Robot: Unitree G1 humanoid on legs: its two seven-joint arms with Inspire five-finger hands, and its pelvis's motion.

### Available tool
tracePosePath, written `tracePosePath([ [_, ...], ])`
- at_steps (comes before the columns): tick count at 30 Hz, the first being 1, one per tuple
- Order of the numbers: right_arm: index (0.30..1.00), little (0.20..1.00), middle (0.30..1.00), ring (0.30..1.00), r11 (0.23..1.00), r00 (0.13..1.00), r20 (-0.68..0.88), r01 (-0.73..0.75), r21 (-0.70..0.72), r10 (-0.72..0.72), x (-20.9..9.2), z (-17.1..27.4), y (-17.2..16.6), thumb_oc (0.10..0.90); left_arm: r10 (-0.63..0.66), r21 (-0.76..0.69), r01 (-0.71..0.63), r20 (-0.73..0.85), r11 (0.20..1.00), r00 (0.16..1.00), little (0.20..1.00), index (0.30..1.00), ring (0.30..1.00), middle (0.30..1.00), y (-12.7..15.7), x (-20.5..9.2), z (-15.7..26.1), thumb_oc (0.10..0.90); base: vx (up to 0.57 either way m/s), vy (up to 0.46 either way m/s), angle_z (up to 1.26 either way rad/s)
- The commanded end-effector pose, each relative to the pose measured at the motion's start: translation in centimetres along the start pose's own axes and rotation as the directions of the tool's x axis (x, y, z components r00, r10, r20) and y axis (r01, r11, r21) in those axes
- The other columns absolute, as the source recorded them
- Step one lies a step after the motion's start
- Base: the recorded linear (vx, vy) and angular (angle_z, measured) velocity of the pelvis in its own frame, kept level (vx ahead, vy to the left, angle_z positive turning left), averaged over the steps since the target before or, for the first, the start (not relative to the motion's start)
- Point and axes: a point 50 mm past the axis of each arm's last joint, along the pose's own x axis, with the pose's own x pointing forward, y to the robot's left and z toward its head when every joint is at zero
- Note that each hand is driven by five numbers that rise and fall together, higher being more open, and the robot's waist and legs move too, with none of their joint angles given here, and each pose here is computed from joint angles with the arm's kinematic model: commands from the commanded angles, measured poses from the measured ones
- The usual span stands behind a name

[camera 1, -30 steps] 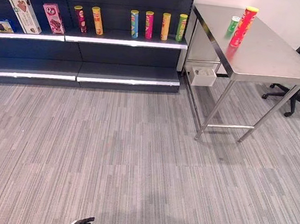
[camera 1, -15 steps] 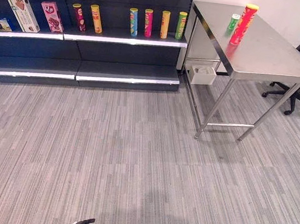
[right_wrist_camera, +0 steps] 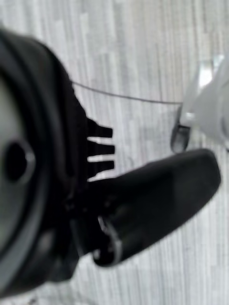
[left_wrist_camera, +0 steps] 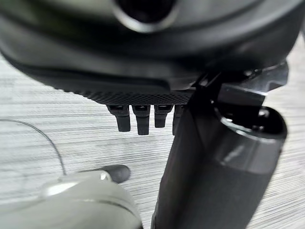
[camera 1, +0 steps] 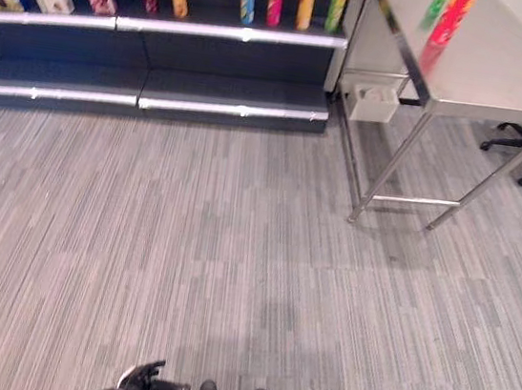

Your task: Put the goods on the table back onto the shelves and tidy them up.

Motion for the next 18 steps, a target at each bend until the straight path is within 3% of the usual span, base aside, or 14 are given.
tracePosePath([
  [1,0.900,0.900,0.900,0.900,0.998,0.995,0.082,0.063,-0.008,-0.062,-0.2,1.2,-2.5,0.800,-0.004,0.015,0.004,-0.019,1.000,1.000,0.900,0.900,0.900,0.900,-0.1,-0.2,-0.9,0.800,0.33,0.087,0.03],
  [8,0.900,0.900,0.900,0.900,0.999,0.995,0.100,0.021,-0.043,-0.017,-0.2,1.7,-1.1,0.800,0.010,0.026,-0.009,-0.049,1.000,0.999,0.900,0.900,0.900,0.900,0.5,-0.5,-2.1,0.800,0.30,0.138,-0.25],
  [18,0.900,0.900,0.900,0.900,0.999,0.986,0.166,0.027,-0.037,-0.021,-0.3,3.4,-1.5,0.800,0.038,0.021,-0.037,-0.007,0.999,0.999,0.900,0.900,0.900,0.900,2.1,-0.6,-1.1,0.800,0.23,0.225,-0.22],
])
